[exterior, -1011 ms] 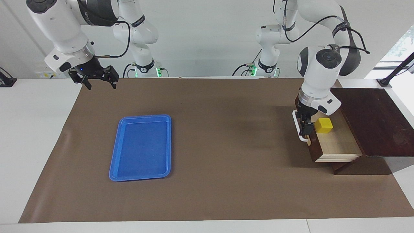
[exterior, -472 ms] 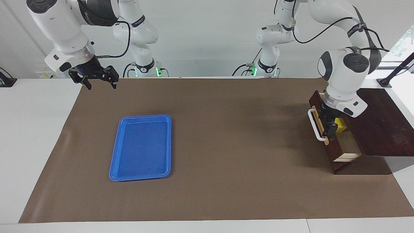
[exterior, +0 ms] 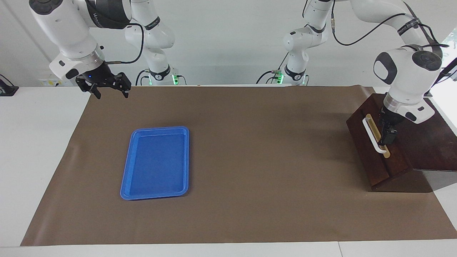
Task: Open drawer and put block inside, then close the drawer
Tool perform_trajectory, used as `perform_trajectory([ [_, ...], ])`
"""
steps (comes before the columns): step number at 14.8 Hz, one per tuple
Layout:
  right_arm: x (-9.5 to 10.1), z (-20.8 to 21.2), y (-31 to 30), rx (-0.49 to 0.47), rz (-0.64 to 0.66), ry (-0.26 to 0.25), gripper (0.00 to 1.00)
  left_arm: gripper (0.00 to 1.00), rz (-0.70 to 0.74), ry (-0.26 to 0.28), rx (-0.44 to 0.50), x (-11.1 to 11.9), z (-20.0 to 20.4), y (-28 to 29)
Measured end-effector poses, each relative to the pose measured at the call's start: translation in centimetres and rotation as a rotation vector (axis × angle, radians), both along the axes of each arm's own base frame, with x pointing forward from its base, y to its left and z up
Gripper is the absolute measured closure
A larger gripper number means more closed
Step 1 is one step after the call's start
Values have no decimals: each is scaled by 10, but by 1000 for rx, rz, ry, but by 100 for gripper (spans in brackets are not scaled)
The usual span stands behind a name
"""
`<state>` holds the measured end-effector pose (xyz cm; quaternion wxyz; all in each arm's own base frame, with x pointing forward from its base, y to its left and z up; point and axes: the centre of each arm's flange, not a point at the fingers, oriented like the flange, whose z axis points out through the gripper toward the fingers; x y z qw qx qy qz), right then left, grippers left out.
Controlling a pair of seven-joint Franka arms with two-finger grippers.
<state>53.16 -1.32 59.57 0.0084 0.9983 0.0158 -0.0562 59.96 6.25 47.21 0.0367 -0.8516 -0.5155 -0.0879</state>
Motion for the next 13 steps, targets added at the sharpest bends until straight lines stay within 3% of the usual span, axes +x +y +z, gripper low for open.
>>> perform_trajectory([
  [4,0,0,0,0,0,0,0,0,-101,-2,22,7,55,-52],
  [6,0,0,0,0,0,0,0,0,-222,54,40,1,82,-76],
  [10,0,0,0,0,0,-1,0,0,-691,261,22,-18,89,-78],
  [13,0,1,0,0,-1,-1,0,0,-866,298,-76,-25,99,-86],
])
